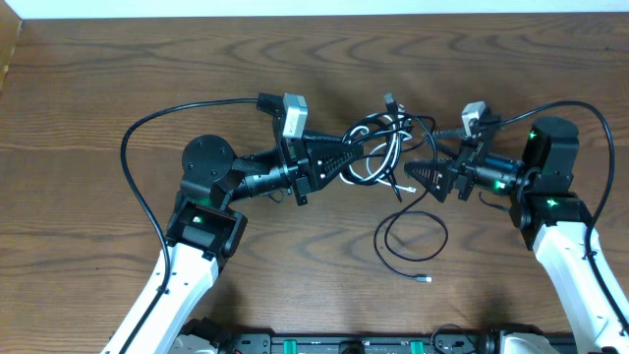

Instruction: Untangle cables

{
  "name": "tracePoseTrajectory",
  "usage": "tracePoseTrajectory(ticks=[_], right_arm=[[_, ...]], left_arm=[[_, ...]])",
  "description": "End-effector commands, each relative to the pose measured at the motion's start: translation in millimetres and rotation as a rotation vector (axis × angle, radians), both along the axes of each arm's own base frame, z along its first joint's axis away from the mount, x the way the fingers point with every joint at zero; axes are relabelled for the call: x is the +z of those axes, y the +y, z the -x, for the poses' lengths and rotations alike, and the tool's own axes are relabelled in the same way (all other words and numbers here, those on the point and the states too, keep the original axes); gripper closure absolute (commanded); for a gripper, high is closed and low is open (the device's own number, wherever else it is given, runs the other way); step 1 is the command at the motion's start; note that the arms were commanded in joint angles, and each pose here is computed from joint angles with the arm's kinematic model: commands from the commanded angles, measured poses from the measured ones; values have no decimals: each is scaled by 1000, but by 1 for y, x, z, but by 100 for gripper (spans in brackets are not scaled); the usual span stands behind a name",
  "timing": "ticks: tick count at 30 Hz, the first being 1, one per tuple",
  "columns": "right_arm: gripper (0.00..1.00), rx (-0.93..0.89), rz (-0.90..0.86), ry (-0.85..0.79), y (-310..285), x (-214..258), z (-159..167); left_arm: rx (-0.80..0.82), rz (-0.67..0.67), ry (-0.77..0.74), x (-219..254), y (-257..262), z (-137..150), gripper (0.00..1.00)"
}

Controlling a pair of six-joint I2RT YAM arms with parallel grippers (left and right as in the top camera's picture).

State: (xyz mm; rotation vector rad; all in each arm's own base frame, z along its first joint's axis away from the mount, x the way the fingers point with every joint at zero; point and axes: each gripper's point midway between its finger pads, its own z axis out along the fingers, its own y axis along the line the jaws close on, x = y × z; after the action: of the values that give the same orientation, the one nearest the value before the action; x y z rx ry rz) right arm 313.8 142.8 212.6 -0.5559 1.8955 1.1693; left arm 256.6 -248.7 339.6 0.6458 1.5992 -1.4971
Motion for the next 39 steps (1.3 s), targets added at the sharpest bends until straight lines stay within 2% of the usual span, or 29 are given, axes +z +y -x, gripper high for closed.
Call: tracePoseTrajectory(ticks=[1,11,20,26,39], right_arm=[[1,-41,-29,68,-2,-2,-5],[1,-102,-24,86,-7,-3,-14],[1,-108,-15,95,-9,-6,-14],[1,-109,-14,88,-9,-5,-15],[1,-103,-16,-49,-7,15,-24]], left_arm=[[-51,11,-73,17,0,14,93],[-94,13,-67,17,-10,24,93],[-3,16,-70,18,-2,7,92],[55,-28,-42,3,13,-9,92],[-27,-33,-35,1,12,4,93]])
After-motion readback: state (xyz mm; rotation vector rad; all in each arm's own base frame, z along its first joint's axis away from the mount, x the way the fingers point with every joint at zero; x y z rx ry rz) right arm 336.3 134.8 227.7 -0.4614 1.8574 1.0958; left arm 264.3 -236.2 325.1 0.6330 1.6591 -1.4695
